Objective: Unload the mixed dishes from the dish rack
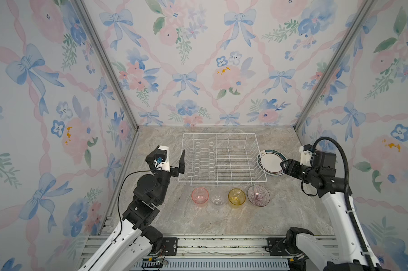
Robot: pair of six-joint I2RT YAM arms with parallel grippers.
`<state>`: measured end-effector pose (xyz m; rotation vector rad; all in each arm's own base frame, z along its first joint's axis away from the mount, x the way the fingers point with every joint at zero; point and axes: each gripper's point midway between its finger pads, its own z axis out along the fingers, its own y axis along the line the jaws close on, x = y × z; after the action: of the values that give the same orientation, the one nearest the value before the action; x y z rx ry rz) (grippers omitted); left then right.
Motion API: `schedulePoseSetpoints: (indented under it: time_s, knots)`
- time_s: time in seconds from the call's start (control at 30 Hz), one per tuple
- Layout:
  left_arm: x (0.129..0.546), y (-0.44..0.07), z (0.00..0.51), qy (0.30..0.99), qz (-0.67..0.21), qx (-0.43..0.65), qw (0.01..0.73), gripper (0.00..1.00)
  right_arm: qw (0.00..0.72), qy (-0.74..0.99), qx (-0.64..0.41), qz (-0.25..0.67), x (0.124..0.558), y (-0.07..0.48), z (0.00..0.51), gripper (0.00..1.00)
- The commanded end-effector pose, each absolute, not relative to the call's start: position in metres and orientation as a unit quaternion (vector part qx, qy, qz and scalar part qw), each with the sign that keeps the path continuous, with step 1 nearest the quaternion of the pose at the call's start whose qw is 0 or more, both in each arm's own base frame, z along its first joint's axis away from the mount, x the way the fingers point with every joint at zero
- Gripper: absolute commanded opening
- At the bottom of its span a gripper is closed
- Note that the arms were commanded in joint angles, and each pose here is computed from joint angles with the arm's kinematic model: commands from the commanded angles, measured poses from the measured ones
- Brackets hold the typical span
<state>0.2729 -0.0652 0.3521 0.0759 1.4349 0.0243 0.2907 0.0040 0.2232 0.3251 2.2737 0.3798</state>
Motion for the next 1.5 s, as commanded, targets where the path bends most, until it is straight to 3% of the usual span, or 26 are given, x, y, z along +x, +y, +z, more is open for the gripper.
schedulePoseSetpoints:
  time_s: [0.0,0.13,0.3,0.67,0.97,1.47]
  knots:
    - [0.272,-0.020,0.346,0.636,0.062,-0.064,0.766,0.98,0.444,0.876,0.149,0.112,0.296,-0.014,0.230,0.68]
    - [0.294,0.007,0.289,0.672,0.087,-0.101,0.728,0.98,0.486,0.855,0.162,0.078,0.296,-0.028,0.230,0.77]
    - [0.319,0.032,0.229,0.711,0.079,-0.123,0.688,0.98,0.508,0.847,0.152,0.044,0.293,-0.037,0.229,0.79]
    - [0.361,0.016,0.141,0.760,0.092,-0.057,0.641,0.98,0.516,0.842,0.159,0.018,0.304,-0.047,0.206,0.82]
    - [0.356,0.015,0.124,0.729,0.113,-0.045,0.674,0.98,0.556,0.819,0.138,-0.006,0.317,-0.049,0.182,0.86]
    - [0.366,0.013,0.116,0.750,0.107,-0.040,0.652,0.98,0.587,0.806,0.075,-0.022,0.367,-0.017,0.124,0.86]
